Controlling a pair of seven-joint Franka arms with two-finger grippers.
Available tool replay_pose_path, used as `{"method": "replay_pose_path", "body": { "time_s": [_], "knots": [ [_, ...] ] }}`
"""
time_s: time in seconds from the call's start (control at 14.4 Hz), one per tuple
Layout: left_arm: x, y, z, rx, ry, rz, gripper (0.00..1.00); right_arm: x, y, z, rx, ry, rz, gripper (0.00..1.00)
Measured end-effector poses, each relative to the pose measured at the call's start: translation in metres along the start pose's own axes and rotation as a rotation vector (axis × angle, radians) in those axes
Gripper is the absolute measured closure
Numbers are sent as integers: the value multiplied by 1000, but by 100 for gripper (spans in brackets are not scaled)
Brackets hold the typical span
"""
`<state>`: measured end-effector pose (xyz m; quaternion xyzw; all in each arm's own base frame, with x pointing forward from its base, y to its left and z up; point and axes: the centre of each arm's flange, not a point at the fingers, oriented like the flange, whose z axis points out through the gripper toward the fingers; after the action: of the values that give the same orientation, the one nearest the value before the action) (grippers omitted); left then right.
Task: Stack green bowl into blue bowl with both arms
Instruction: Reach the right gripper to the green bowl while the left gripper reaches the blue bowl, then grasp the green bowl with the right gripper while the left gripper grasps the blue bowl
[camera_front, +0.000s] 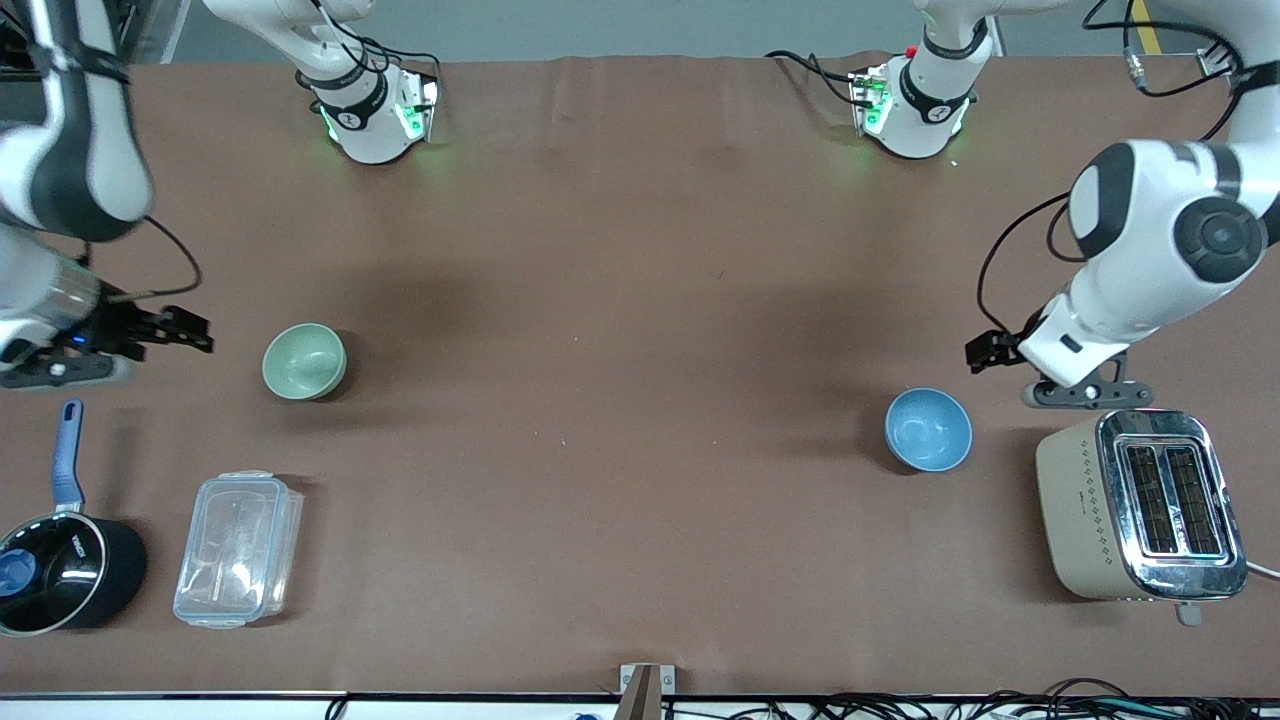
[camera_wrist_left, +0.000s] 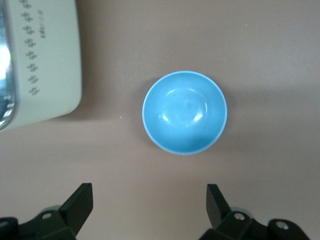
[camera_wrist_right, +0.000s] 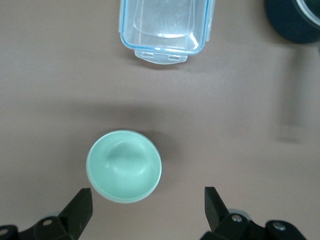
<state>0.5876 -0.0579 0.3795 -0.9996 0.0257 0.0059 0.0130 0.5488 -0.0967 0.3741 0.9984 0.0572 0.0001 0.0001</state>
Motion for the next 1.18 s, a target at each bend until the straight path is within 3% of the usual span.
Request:
{"method": "replay_pose_path", "body": {
  "time_s": [0.28,0.55,0.62,0.76,0.9,1.04,1.18],
  "knots": [
    [15,-14,67,-20,15,-25,0,-32,-7,101,-27,21,-20,3],
    [19,-19,124,-37,32,-38,6,-41,-5,149,-53,39,-17,8],
    [20,-19,134,-40,37,-40,11,-45,-4,158,-56,38,-16,17],
    [21,-19,150,-45,41,-41,15,-47,-5,166,-57,30,-17,21],
    [21,-18,161,-48,41,-41,32,-48,-5,167,-57,29,-16,42],
    [20,-18,166,-49,36,-41,55,-48,-5,167,-57,29,-16,45],
    [20,-18,168,-50,35,-42,74,-49,-5,168,-52,25,-9,69]
  ]
}}
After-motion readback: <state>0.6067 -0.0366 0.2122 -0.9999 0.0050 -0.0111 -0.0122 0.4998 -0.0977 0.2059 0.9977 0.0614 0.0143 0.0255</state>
